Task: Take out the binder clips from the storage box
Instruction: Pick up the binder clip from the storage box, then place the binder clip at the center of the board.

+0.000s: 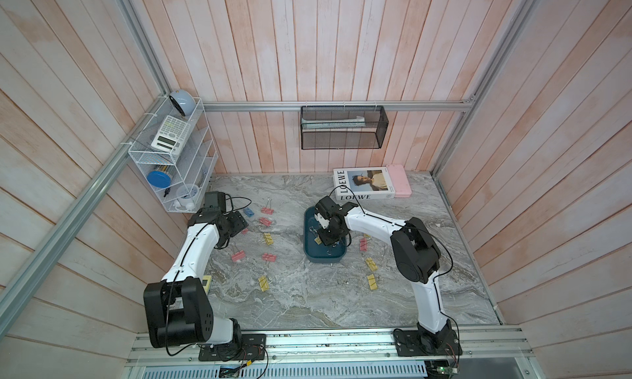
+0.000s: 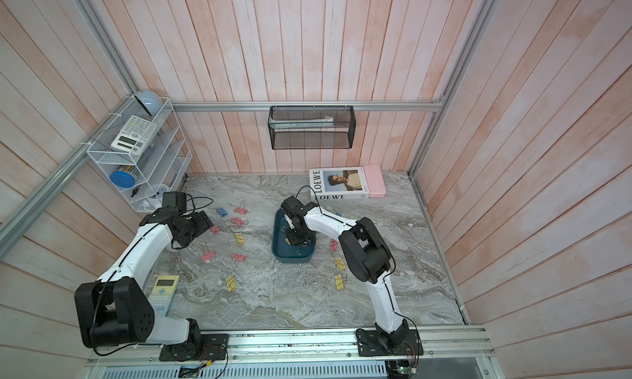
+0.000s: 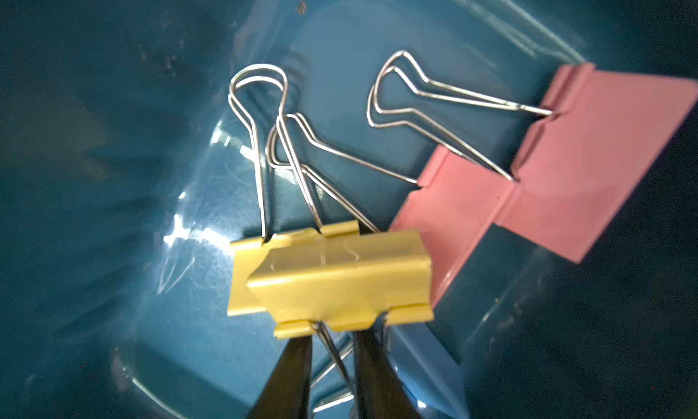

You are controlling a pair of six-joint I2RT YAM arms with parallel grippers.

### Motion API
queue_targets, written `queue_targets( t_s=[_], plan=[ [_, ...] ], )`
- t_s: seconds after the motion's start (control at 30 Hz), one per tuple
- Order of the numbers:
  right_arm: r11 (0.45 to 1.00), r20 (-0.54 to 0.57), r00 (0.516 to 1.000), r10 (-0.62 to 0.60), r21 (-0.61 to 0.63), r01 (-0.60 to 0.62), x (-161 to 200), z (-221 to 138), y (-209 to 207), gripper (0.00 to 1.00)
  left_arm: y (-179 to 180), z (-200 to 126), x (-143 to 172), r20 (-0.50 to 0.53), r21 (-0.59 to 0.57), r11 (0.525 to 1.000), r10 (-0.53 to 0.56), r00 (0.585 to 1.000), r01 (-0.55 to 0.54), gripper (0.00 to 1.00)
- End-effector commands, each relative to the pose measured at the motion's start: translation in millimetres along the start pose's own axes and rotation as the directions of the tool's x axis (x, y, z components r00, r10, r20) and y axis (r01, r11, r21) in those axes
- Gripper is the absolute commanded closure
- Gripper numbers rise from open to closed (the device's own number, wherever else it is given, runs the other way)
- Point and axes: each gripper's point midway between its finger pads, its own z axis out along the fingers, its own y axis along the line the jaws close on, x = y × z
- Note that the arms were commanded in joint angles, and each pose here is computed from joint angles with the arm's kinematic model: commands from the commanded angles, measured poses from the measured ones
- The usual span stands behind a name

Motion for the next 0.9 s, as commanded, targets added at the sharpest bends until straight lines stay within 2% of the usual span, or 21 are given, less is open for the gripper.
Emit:
queue_targets(
  t_s=[0.0,0.1,0.33,0.5,0.73,0.87],
  plan=[
    [1.0,-0.021,1.0,-0.017,0.02,0.017,4.2,5.0,0.0,0.87,-6.4,-9.4,-6.9,0.014,0.026,1.0,-0.004,1.0,0.003,0.17],
    [0.999,-0.007,1.0,-0.023,0.028,0.023,2.9,-3.6,1.2,1.0,-9.4,-11.4,-7.9,0.015,0.039,0.999,-0.008,1.0,0.008,0.17],
    [0.998,0.087,0.996,-0.001,0.06,-0.004,-6.6,-49.8,-2.8,1.0,-28.6,-20.7,-14.1,0.034,0.102,0.995,-0.004,0.999,0.001,0.16],
    [0.989,0.152,0.987,0.043,0.134,-0.064,1.1,-89.0,-21.3,1.0,-58.1,-26.7,-13.1,0.049,0.148,0.988,0.038,0.998,-0.045,0.15],
    [0.946,0.189,0.961,0.203,0.215,-0.243,53.0,-121.2,-66.4,1.0,-111.5,-22.8,-2.8,0.044,0.202,0.97,0.129,0.991,-0.136,0.15],
    [0.888,0.217,0.922,0.32,0.271,-0.372,93.5,-129.5,-100.0,1.0,-142.6,-18.7,8.4,0.031,0.229,0.955,0.189,0.981,-0.191,0.15]
  ],
)
